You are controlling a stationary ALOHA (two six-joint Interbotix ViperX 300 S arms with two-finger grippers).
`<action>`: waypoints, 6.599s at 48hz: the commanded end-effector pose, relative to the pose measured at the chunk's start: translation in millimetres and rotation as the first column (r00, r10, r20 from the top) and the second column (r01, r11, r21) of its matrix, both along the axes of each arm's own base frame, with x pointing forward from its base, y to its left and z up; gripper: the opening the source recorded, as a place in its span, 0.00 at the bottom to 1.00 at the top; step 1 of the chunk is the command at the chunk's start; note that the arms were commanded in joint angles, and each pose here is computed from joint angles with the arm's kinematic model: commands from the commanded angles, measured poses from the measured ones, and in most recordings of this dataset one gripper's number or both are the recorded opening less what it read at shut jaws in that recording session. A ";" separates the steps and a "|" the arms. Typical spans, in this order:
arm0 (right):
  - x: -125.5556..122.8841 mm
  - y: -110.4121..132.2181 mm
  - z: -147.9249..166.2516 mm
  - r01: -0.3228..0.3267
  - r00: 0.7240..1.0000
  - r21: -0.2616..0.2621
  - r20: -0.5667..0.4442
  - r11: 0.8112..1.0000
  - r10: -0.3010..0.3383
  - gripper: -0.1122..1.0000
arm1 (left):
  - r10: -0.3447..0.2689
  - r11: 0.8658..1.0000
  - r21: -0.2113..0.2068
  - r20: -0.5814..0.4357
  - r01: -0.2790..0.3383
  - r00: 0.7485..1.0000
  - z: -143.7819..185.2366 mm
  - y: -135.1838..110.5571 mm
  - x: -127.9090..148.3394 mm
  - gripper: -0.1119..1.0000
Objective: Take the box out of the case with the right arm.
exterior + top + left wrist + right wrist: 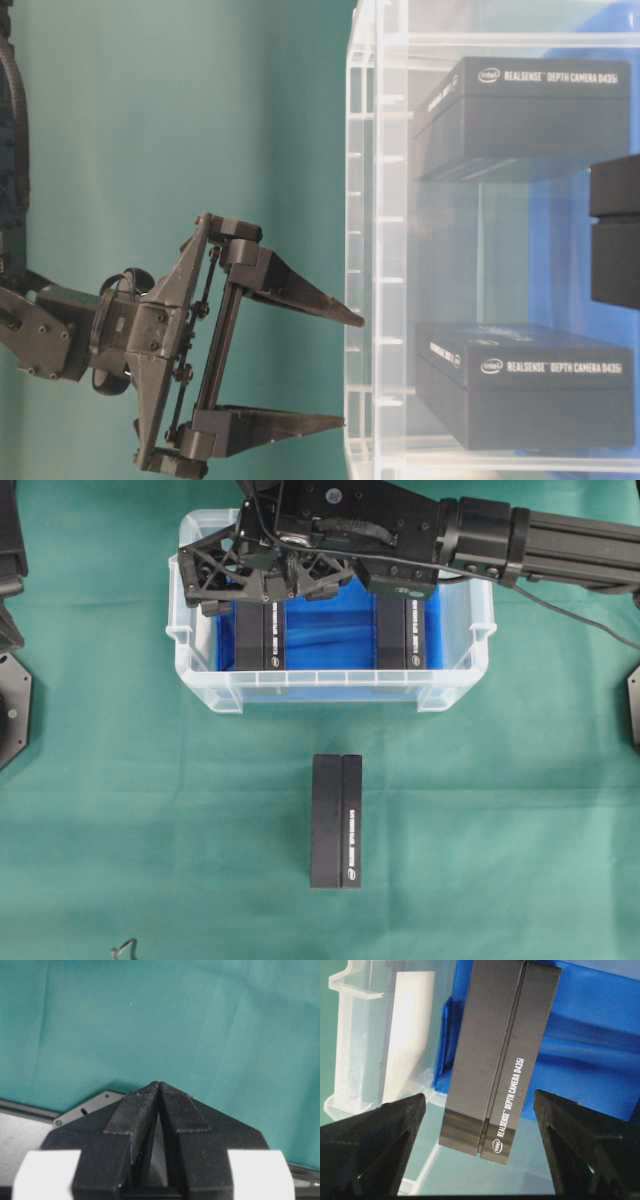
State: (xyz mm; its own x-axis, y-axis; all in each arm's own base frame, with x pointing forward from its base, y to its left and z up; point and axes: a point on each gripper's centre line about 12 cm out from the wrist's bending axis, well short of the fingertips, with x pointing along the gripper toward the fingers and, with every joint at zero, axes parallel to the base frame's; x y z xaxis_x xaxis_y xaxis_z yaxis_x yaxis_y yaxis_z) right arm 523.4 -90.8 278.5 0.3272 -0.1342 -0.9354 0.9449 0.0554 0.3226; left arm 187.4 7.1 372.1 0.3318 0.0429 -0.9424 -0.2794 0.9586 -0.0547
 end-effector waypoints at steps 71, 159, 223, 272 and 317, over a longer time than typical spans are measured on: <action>8.4 -7.1 -19.4 0.007 1.000 -0.024 -0.030 1.000 -0.008 0.95 | 0.005 1.000 0.003 0.028 -0.005 1.000 7.3 0.9 0.2 0.20; 14.1 -9.5 -64.5 0.115 0.989 0.022 -0.094 0.993 -0.113 0.75 | 0.008 1.000 0.002 0.035 -0.008 0.999 7.6 0.9 -3.8 0.20; -21.6 -11.1 94.7 0.159 0.987 -0.046 0.032 0.986 -0.158 0.75 | 0.008 1.000 0.000 0.035 -0.008 0.999 7.6 0.7 -3.8 0.20; -34.8 -6.1 129.2 0.163 0.986 -0.070 0.058 0.984 -0.159 0.74 | 0.009 1.000 0.000 0.036 -0.009 0.999 7.6 0.7 -3.8 0.20; -35.9 -6.0 128.2 0.164 0.986 -0.071 0.046 0.984 -0.161 0.74 | 0.011 1.000 0.001 0.036 -0.011 0.999 7.6 0.9 -3.8 0.20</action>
